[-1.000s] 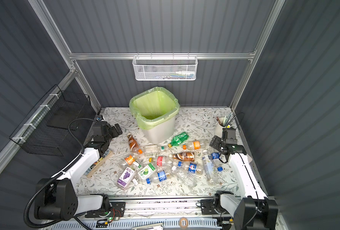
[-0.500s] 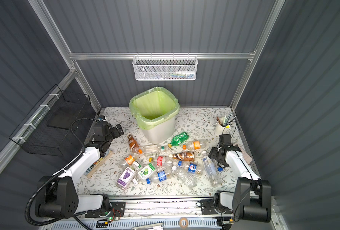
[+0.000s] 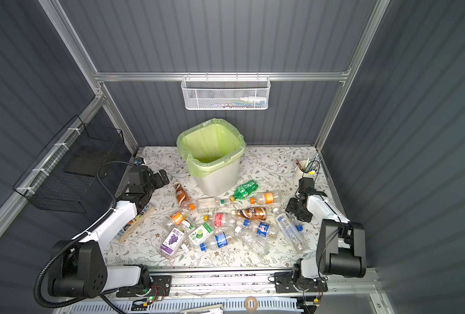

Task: Throw the plastic bottles in the bin
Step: 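Lift the blue-labelled bottle with the right gripper and carry it over the bin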

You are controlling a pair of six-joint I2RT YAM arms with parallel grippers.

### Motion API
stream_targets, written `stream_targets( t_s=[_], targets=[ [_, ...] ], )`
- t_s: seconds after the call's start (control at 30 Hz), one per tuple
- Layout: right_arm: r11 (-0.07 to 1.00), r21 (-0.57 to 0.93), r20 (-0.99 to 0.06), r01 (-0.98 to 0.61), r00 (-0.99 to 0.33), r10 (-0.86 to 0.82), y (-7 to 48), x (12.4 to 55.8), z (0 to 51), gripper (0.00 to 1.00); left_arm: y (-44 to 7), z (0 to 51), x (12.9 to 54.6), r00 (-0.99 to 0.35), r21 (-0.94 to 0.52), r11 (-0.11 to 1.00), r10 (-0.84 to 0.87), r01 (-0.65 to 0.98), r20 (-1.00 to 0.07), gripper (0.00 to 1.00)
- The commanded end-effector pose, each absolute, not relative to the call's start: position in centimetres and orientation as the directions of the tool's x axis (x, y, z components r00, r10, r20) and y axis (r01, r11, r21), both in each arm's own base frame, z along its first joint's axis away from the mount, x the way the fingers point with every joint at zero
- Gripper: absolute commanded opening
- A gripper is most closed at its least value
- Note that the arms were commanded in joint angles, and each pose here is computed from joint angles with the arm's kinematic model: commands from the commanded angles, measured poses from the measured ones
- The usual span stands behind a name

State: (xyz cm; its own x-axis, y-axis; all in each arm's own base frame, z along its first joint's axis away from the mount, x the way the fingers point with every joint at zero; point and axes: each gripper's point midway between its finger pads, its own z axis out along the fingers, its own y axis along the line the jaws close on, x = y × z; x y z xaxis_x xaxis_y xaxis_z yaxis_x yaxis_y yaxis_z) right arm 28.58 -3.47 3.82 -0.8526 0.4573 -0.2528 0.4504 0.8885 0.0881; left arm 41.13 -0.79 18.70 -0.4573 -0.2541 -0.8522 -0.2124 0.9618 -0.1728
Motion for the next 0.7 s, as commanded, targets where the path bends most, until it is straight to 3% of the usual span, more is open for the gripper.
stream_targets(
  t_s=[0.0,0.13,0.33,0.67],
  targets=[
    [0.894,0.110,-0.234,0.434,-0.863,0.448,-3.0,29.3,3.5,0.64,-0.7,18.2,41.0,-0.480,-0.157,0.967,-0.237,-0.202,-0.845,1.00],
    [0.900,0.114,-0.235,0.420,-0.869,0.435,-2.9,29.6,3.5,0.55,-0.6,18.3,40.9,-0.479,-0.148,0.967,-0.232,-0.207,-0.847,1.00],
    [0.913,0.139,-0.319,0.384,-0.855,0.409,-2.9,29.9,5.1,0.42,-0.5,18.2,41.0,-0.478,-0.147,0.966,-0.233,-0.211,-0.847,1.00],
    [0.921,0.188,-0.488,0.341,-0.781,0.389,-2.9,30.8,11.1,0.33,-0.6,18.9,41.4,-0.460,-0.163,0.963,-0.246,-0.213,-0.853,1.00]
  ],
)
